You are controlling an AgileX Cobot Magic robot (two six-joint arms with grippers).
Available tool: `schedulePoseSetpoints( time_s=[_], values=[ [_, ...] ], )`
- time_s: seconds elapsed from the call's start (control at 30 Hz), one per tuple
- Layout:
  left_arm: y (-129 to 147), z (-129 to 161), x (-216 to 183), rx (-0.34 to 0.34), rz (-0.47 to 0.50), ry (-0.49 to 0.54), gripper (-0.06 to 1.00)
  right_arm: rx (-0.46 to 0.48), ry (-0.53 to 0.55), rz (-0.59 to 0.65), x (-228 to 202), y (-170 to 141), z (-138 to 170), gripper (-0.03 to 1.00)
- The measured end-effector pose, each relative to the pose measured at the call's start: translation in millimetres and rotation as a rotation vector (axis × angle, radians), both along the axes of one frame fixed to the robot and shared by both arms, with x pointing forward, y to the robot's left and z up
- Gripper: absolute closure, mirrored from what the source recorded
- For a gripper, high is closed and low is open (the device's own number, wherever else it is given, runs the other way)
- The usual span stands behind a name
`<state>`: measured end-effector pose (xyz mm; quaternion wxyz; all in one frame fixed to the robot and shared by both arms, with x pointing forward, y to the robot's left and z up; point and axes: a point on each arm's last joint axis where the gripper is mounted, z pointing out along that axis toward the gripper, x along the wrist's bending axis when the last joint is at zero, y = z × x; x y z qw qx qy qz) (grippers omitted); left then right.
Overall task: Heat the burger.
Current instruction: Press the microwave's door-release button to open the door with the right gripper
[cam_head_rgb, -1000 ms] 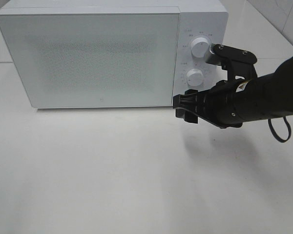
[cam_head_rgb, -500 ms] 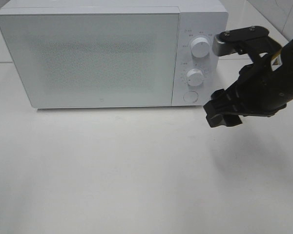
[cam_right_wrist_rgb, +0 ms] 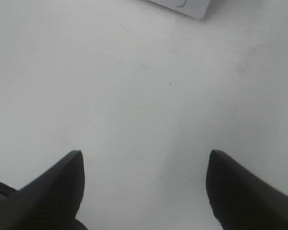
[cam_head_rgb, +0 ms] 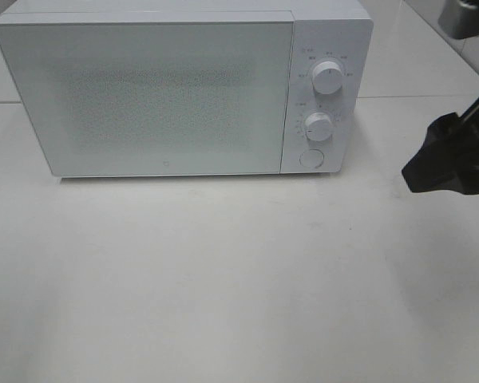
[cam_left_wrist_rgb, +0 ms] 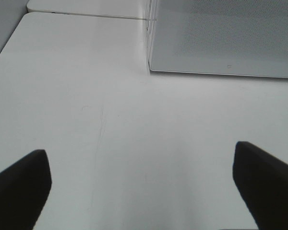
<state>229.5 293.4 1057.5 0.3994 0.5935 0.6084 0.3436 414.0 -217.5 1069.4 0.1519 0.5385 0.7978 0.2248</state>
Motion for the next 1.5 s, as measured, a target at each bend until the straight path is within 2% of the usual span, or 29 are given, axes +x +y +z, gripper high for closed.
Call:
schedulePoseSetpoints(
  time_s=[0.13, 0.37, 0.43, 0.63, 0.73, 0.9, 1.5],
  values=[
    [0.0, 0.0, 0.0, 0.0, 0.0, 0.0, -0.02, -0.01, -0.036, 0.0, -20.0, -11.7, 9.6, 0.27],
    [0.0, 0.0, 0.0, 0.0, 0.0, 0.0, -0.02, -0.029, -0.044, -0.004, -46.5, -26.5, 6.4, 0.27],
    [0.0, 0.0, 0.0, 0.0, 0.0, 0.0, -0.02, -0.017, -0.084, -0.007, -66.6, -36.9, 6.3, 0.23],
    [0.0, 0.0, 0.0, 0.0, 0.0, 0.0, -0.02, -0.006, -0.138, -0.021, -86.9, -48.7, 6.0, 0.21],
    [0.0, 0.0, 0.0, 0.0, 0.0, 0.0, -0.02, 0.005, -0.181, -0.13, -107.0, -66.3, 2.7, 0.21],
    [0.0, 0.0, 0.0, 0.0, 0.0, 0.0, -0.02, 0.022, -0.254, -0.227, -127.8, -78.9, -5.2, 0.21],
    [0.0, 0.0, 0.0, 0.0, 0.0, 0.0, -0.02, 0.061, -0.466, -0.35, -172.5, -90.8, -19.8, 0.21]
  ],
)
